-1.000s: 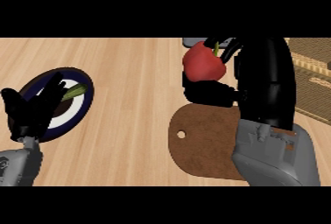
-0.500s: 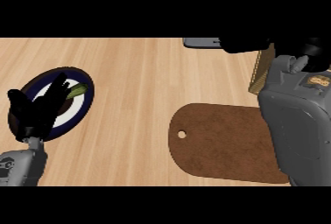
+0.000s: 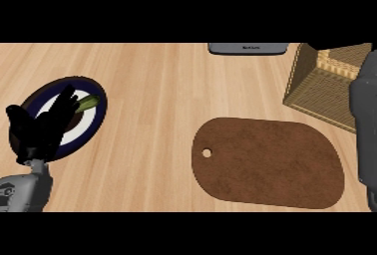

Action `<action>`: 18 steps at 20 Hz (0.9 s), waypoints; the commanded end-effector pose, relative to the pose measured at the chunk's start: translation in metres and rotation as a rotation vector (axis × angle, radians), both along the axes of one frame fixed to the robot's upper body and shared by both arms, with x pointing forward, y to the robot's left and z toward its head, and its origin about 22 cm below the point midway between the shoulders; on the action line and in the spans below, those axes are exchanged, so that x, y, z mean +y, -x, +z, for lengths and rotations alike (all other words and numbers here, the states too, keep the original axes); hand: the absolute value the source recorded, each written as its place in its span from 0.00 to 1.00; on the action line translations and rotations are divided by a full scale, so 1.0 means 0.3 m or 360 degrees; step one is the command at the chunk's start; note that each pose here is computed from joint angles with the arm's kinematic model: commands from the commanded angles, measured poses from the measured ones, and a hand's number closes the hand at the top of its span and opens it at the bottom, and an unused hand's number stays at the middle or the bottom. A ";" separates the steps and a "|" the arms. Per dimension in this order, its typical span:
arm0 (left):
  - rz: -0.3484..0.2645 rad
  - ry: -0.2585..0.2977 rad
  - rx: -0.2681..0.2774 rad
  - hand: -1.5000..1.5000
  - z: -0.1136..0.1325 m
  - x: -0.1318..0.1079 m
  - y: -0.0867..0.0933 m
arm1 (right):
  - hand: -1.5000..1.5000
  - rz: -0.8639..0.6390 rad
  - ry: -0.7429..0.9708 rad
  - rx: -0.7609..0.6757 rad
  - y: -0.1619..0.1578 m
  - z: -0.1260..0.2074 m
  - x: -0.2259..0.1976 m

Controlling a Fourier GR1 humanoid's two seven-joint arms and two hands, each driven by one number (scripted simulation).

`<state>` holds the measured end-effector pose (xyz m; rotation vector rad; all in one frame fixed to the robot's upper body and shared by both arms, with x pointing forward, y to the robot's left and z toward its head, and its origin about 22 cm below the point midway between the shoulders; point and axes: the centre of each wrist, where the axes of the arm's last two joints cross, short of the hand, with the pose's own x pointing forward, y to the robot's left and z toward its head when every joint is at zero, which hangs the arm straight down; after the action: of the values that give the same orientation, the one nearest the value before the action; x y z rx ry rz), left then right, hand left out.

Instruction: Pick the bell pepper from the cutting board and place it in the basket

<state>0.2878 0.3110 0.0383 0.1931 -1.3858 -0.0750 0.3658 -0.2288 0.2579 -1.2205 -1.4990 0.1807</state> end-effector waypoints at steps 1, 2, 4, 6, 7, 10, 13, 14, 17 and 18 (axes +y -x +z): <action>0.0000 -0.0003 0.0017 0.50 0.036 0.037 -0.020 | 1.00 -0.0014 0.0037 0.0026 -0.025 -0.104 -0.111; -0.0034 0.0008 0.0016 0.50 -0.039 0.008 -0.018 | 1.00 -0.0016 0.0012 0.0011 -0.082 -0.043 -0.118; -0.0018 0.0042 -0.0004 0.50 -0.008 0.019 -0.066 | 1.00 -0.0005 -0.0032 -0.0025 -0.067 -0.083 -0.181; -0.0031 0.0011 0.0015 0.50 0.075 -0.001 -0.015 | 1.00 -0.0007 -0.0053 -0.0014 -0.034 -0.115 -0.206; 0.0020 0.0019 0.0013 0.50 0.021 0.044 -0.007 | 1.00 -0.0032 -0.0079 -0.0011 -0.035 -0.200 -0.254; -0.0002 0.0020 0.0007 0.50 -0.054 0.001 -0.005 | 1.00 -0.0046 -0.0082 -0.0038 -0.073 -0.307 -0.281; -0.0020 0.0013 -0.0008 0.50 0.009 0.014 -0.007 | 0.00 -0.0389 -0.0172 -0.0149 -0.093 -0.199 -0.336; -0.0008 -0.0015 -0.0018 0.50 -0.013 0.011 -0.003 | 0.00 -0.0330 -0.0238 -0.0099 -0.098 -0.292 -0.285; -0.0029 -0.0015 0.0000 0.50 -0.019 0.029 -0.041 | 0.00 -0.0286 -0.0162 -0.0046 -0.144 -0.300 -0.356; 0.0005 0.0004 0.0012 0.50 0.019 -0.022 -0.017 | 0.00 -0.0249 -0.0144 -0.0046 -0.113 -0.281 -0.402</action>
<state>0.2943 0.3140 0.0404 0.1890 -1.3853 -0.0825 0.4005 -0.3265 0.1805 -1.2572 -1.4213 -0.0199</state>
